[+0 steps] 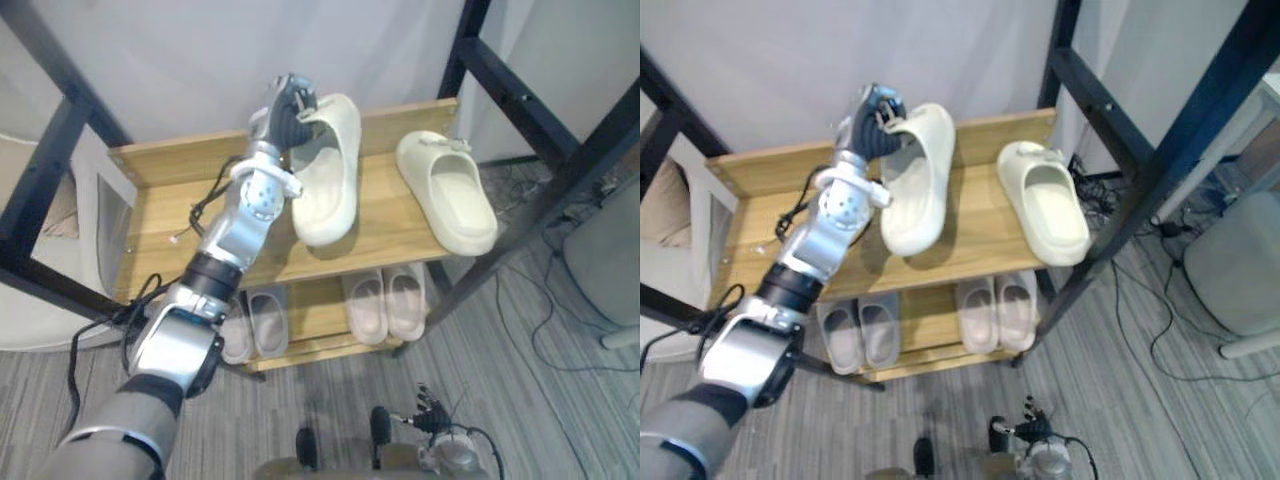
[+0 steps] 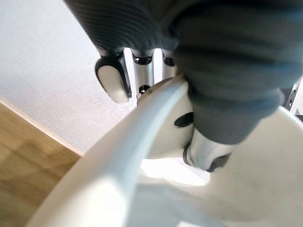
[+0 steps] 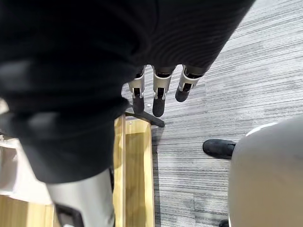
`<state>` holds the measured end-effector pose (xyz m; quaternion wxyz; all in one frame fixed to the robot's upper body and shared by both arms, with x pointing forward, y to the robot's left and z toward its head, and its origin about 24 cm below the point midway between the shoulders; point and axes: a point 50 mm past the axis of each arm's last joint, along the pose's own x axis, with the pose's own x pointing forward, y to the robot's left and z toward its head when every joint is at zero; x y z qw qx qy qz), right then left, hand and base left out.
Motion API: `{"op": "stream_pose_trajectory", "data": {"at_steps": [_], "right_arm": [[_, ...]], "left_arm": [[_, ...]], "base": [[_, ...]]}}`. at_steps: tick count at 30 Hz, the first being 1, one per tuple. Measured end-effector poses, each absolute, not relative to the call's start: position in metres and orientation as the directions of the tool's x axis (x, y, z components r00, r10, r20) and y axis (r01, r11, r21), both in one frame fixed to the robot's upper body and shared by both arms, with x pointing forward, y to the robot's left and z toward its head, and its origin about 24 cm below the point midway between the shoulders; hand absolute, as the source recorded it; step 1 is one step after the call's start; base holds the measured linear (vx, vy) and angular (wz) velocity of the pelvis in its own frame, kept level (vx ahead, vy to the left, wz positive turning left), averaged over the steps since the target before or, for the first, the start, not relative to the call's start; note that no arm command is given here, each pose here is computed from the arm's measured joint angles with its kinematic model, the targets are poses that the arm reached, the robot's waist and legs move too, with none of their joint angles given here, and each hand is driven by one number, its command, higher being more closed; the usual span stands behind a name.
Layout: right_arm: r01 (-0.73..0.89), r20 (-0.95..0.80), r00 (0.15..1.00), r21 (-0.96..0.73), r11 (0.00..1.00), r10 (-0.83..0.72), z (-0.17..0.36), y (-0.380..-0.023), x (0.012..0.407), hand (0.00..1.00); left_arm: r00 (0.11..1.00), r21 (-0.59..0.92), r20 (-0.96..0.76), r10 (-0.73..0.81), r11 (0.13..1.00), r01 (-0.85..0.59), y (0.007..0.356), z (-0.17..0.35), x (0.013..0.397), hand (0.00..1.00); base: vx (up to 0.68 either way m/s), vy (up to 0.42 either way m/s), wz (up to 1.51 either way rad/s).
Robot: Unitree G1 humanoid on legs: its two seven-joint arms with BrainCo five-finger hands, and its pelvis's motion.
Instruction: Organize the slippers on the shoe rack
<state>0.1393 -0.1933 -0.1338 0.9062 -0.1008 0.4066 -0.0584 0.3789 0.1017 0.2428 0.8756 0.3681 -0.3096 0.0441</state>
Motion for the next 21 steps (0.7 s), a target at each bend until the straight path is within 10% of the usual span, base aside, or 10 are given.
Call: {"op": "stream_pose_trajectory", "data": {"at_steps": [21], "right_arm": [[0.054, -0.706, 0.675, -0.244, 0.968, -0.215, -0.131, -0.193, 0.146, 0.00]], "left_arm": [[0.853, 0.606, 0.496, -0.162, 0.768, -0.206, 0.072, 0.188, 0.366, 1.00]], "base": [[-0.01, 0.001, -0.01]]}}
